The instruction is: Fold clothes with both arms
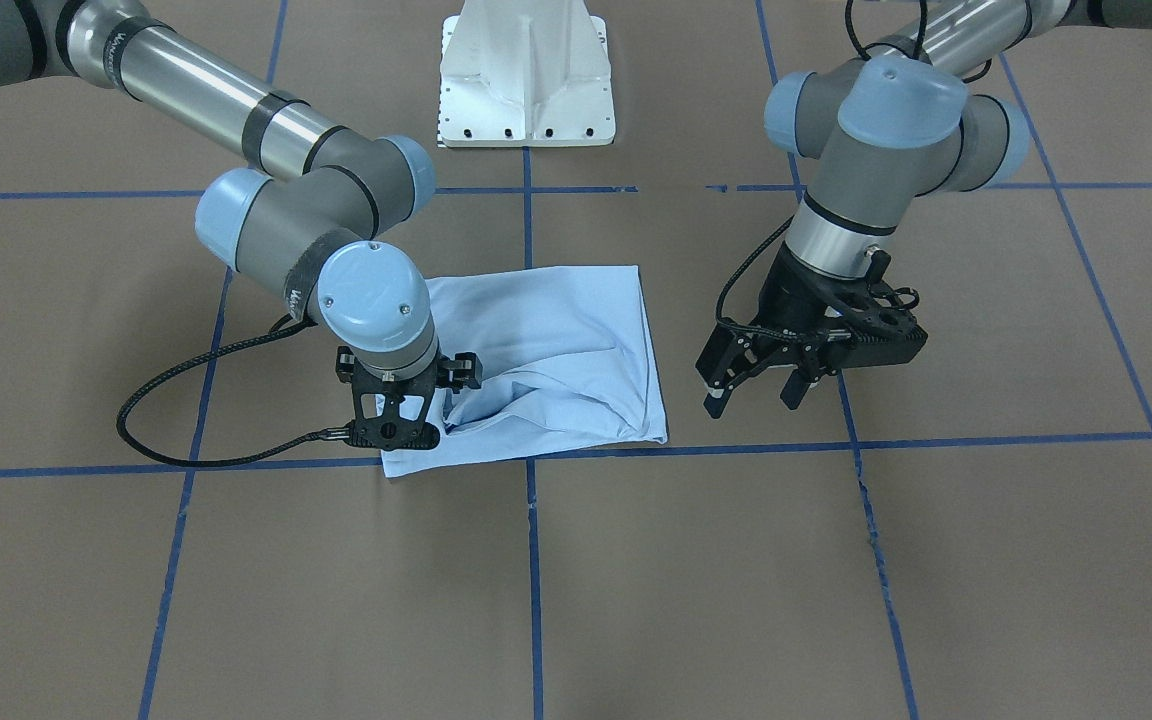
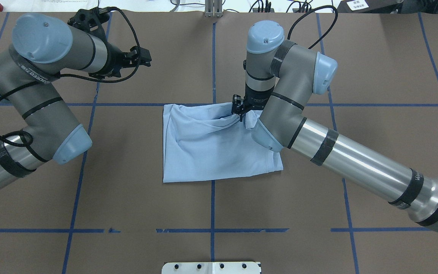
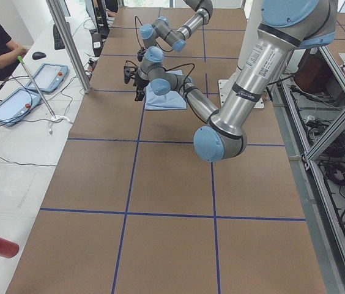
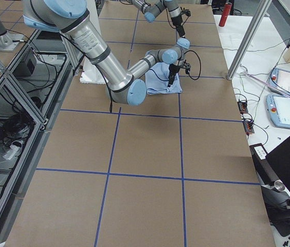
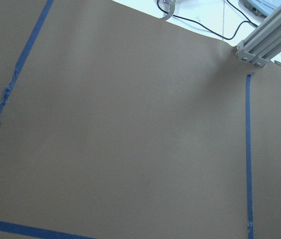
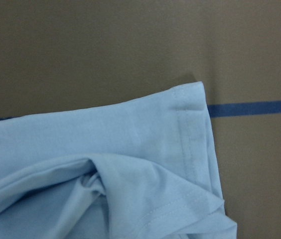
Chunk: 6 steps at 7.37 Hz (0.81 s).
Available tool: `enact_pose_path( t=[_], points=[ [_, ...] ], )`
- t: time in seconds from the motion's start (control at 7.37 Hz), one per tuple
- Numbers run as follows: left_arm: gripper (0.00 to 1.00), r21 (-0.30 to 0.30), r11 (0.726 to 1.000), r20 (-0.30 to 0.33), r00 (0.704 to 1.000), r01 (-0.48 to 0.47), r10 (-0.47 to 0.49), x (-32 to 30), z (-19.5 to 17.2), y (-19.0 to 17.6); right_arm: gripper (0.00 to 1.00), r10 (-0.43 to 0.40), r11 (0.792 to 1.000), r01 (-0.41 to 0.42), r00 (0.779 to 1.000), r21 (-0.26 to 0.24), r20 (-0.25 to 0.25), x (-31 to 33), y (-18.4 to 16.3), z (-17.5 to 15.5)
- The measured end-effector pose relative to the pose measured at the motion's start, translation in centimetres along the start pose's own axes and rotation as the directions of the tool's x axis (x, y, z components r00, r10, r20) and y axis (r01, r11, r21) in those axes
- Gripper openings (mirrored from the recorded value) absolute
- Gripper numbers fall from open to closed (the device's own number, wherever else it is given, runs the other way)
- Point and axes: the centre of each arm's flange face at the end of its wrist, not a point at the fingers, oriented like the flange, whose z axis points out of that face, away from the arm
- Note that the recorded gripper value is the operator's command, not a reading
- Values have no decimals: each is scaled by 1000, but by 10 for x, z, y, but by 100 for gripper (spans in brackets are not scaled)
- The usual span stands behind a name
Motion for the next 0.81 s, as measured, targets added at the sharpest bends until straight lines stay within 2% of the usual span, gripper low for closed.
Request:
enact_pose_path(
  t=[0.81],
  points=[
    [100,-1,1000,-2,1000,1,-1,0,-1,1,100,-30,999,33,997,33,-75,-1,-27,15]
  ],
)
